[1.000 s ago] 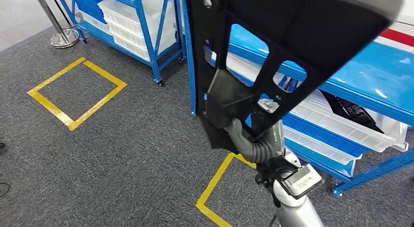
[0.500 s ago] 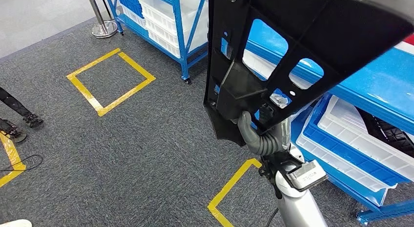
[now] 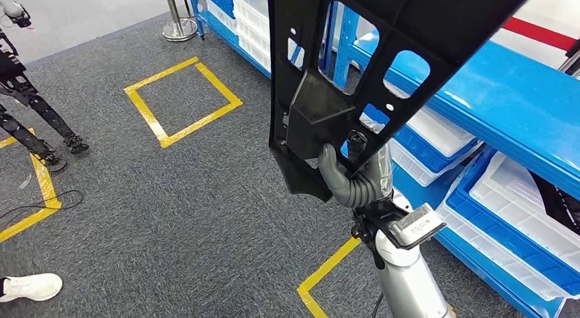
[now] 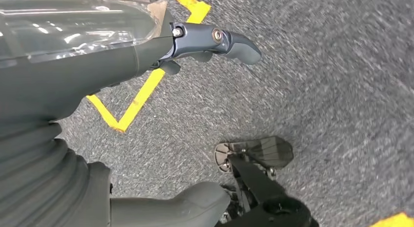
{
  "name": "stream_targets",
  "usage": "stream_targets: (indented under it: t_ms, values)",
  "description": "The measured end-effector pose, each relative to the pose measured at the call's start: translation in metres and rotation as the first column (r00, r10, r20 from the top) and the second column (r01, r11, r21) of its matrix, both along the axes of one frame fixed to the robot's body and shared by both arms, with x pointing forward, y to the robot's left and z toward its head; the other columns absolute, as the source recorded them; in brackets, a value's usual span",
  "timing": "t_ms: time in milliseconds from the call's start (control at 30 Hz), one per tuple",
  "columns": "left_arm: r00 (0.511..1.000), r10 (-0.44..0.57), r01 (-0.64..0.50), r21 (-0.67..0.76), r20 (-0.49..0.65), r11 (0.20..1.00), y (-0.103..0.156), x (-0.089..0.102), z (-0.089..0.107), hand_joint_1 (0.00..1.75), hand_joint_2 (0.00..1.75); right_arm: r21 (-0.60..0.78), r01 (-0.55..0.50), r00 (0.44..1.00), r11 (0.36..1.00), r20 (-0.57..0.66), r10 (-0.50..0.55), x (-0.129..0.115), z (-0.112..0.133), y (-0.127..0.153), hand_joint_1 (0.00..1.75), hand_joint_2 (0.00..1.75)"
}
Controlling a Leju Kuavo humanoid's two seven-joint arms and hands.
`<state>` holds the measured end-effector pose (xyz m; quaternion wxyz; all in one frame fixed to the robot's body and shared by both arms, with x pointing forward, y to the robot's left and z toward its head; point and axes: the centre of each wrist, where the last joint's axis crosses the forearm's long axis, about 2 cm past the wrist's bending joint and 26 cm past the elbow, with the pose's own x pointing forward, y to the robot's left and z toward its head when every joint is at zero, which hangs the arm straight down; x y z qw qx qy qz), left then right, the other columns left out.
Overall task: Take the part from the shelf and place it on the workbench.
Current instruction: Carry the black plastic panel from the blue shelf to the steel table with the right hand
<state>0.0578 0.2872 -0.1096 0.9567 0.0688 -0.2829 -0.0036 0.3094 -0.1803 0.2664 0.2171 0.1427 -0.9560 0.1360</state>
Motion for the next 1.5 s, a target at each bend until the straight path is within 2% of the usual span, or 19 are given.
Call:
stream_targets:
  t_ms: [733,1133,1500]
  values:
    - [1.000,0.005,-0.005,-0.010,0.024,1.000,-0.001,-0.004,-0.001,0.00,1.75,-0.019,-0.034,0.999,0.999,-0.035,0.033,-0.004,-0.009,0.003,1.75,1.75]
    - [0.997,0.045,-0.044,-0.018,0.065,0.999,0.000,-0.005,-0.001,0.00,1.75,-0.013,-0.066,0.997,0.998,-0.042,0.065,-0.007,-0.011,0.009,1.75,1.75]
    - [0.997,0.045,-0.044,-0.021,0.058,0.999,0.002,-0.004,-0.001,0.00,1.75,-0.005,-0.059,0.996,0.998,-0.063,0.058,-0.014,-0.024,0.007,1.75,1.75]
